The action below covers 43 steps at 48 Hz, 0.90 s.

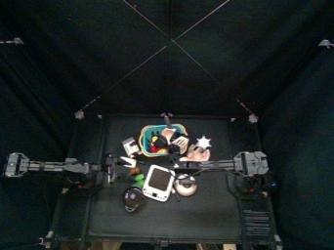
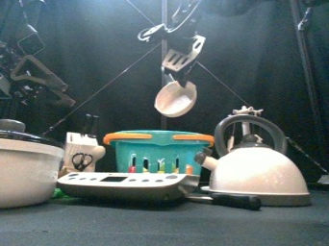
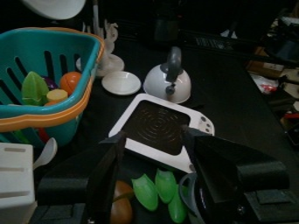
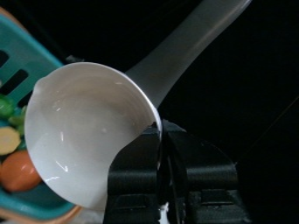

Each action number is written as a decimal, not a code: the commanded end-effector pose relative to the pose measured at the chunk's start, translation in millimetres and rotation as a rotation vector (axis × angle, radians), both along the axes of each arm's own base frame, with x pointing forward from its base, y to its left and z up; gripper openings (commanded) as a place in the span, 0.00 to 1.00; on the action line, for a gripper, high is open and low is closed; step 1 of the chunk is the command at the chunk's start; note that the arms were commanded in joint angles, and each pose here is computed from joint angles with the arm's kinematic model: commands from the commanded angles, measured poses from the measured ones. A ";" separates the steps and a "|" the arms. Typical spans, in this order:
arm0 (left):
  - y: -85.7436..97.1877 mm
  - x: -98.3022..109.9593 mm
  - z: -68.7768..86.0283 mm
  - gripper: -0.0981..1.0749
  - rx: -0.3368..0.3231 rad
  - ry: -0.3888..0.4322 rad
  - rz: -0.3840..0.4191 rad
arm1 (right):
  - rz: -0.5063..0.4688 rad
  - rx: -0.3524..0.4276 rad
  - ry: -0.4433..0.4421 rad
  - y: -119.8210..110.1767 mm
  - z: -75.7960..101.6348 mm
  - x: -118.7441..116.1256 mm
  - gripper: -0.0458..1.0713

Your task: Place pan on bottom right of table

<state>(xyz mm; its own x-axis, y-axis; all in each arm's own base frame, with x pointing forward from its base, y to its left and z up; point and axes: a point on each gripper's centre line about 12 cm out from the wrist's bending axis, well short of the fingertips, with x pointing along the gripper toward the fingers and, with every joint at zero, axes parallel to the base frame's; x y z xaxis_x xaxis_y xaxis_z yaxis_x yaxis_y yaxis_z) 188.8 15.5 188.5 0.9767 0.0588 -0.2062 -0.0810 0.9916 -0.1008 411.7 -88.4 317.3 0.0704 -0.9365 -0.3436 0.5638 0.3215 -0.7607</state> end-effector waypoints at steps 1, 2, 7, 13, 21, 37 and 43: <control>-0.1 2.6 4.5 0.85 0.003 -0.014 -0.002 | -0.009 0.057 -0.062 15.3 15.3 -20.2 0.28; -0.1 2.6 4.5 0.85 0.003 -0.014 -0.002 | -0.013 0.071 -0.071 18.1 15.4 -22.6 0.28; 0.0 2.6 4.5 0.85 0.001 -0.014 -0.002 | -0.014 0.116 -0.143 33.9 16.7 -31.5 0.28; 0.0 2.3 3.9 0.85 0.001 -0.012 -0.002 | 0.007 0.141 -0.240 53.4 24.2 -44.7 0.28; -0.1 2.3 3.9 0.85 0.003 -0.012 -0.002 | 0.008 0.226 -0.310 72.7 21.1 -68.2 0.28; 0.0 2.6 4.5 0.85 0.001 -0.014 -0.002 | 0.007 0.400 -0.498 108.1 7.2 -113.9 0.28; 0.0 2.6 4.5 0.85 0.001 -0.014 -0.002 | 0.004 0.492 -0.562 116.1 -7.2 -131.2 0.28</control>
